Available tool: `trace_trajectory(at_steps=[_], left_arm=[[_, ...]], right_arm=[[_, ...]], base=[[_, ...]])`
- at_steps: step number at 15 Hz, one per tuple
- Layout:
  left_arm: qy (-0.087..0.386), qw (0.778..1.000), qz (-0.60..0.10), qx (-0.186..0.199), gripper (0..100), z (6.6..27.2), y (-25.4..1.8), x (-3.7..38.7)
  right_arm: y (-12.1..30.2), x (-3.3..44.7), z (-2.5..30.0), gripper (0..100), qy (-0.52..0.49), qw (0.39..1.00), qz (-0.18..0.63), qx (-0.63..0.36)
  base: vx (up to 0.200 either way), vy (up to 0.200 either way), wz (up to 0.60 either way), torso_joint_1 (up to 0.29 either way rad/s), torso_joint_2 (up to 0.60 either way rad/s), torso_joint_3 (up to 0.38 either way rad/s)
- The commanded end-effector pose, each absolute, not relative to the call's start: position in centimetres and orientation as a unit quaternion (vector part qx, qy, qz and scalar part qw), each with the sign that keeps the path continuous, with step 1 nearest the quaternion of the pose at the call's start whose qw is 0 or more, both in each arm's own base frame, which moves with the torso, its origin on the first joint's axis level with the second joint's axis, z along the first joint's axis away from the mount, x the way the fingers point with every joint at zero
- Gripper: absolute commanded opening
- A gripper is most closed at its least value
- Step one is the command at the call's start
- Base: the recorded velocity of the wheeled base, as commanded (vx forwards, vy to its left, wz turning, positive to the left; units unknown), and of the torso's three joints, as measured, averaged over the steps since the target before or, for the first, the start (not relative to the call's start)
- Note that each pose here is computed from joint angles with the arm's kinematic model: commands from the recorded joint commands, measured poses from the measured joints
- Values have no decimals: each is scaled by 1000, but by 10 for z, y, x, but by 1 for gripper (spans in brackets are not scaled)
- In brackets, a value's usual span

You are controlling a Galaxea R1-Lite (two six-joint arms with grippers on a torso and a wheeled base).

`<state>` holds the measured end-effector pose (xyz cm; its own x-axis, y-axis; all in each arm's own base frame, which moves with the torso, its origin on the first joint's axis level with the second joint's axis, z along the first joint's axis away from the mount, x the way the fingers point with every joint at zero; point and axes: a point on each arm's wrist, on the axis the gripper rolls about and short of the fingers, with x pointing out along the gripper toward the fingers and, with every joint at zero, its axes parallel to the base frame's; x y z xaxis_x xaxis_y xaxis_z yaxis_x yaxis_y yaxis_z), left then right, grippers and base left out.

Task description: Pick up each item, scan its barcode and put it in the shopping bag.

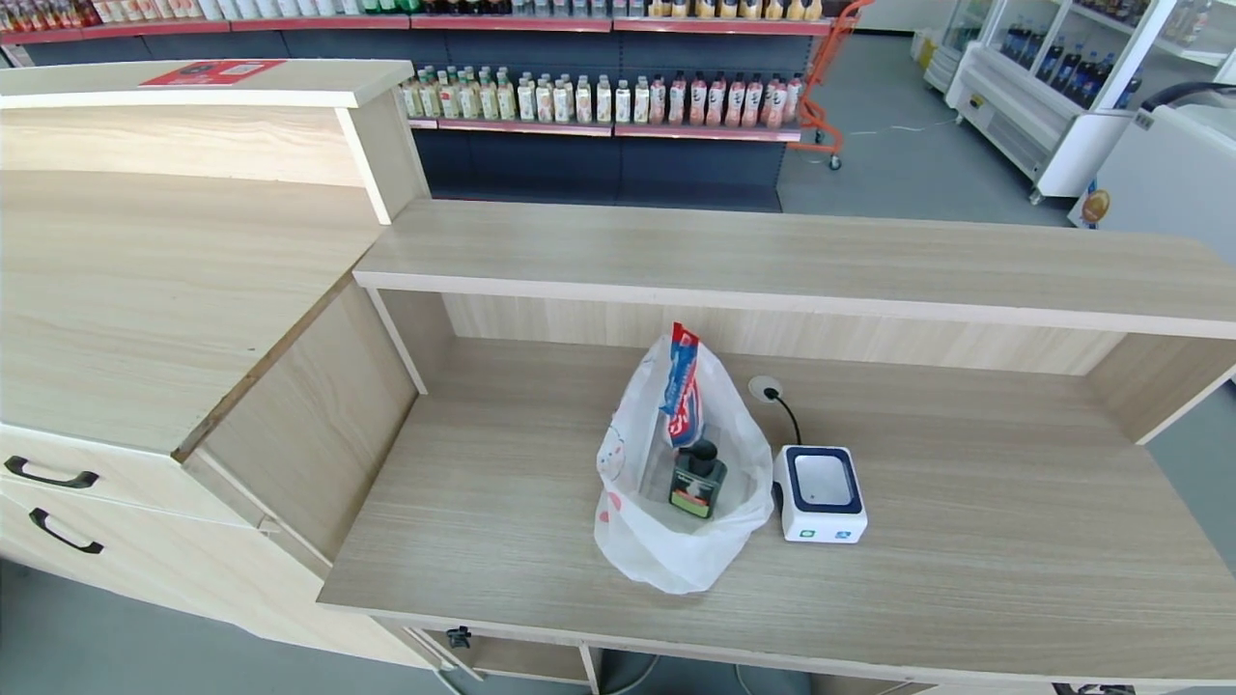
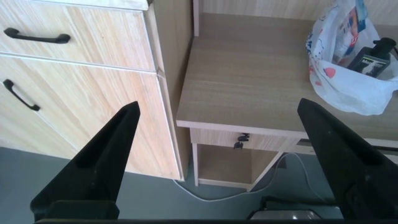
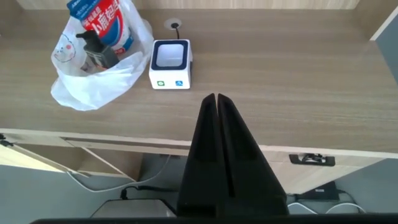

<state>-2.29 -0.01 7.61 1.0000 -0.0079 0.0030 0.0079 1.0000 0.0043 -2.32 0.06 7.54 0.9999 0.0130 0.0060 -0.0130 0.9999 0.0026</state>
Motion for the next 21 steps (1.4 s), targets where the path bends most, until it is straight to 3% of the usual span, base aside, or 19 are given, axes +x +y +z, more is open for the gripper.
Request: trace_trajectory(at_steps=[1,3,9,15,21], left_arm=[[-2,1000,-4,2,100,76,0,-23],[-2,1000,-3,2,100,76,0,-23],[-2,1000,-4,0,100,76,0,-23],[-2,1000,-3,-2,100,76,0,-23],[-2,1000,-3,-2,100,76,0,-23]], right_arm=[[1,-23,75,0,0,1000,7,2],[1,-23,75,0,0,1000,7,2],[1,-23,76,0,-1,1000,7,2],[1,-23,76,0,-1,1000,7,2],[1,-23,75,0,0,1000,7,2]], base=[[0,-200,0,12,7,2],[0,-200,0,2,5,2],[0,0,0,0,0,0],[200,0,0,1,1,1],[0,0,0,0,0,0]])
